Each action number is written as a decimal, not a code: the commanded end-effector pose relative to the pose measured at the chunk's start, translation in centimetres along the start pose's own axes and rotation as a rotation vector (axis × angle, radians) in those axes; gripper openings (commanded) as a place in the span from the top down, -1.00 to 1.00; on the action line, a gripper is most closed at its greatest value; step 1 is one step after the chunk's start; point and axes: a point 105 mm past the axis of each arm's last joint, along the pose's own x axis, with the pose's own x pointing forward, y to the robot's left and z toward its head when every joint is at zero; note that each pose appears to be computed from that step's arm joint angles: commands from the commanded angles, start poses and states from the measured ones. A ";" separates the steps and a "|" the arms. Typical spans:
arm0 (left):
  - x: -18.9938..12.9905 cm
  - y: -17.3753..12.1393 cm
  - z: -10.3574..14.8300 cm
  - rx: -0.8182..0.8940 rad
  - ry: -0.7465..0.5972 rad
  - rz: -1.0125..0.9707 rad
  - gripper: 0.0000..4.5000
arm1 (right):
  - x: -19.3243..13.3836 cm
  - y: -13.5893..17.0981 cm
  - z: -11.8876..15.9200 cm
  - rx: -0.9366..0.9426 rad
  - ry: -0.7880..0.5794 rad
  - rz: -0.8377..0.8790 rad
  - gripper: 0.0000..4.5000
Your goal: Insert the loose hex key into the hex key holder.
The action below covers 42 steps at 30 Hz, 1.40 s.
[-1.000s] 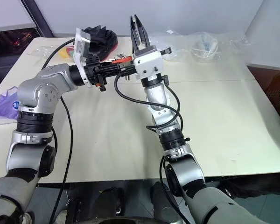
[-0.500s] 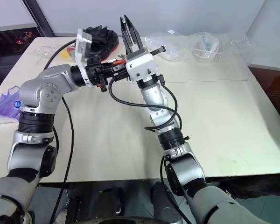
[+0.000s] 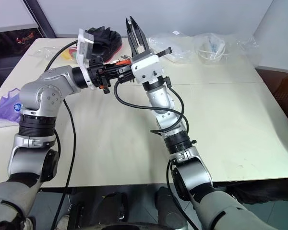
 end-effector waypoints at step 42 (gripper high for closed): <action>0.1 -0.5 1.9 0.111 -0.034 -0.026 1.00 | -1.6 1.6 -0.9 -0.012 0.058 0.105 0.99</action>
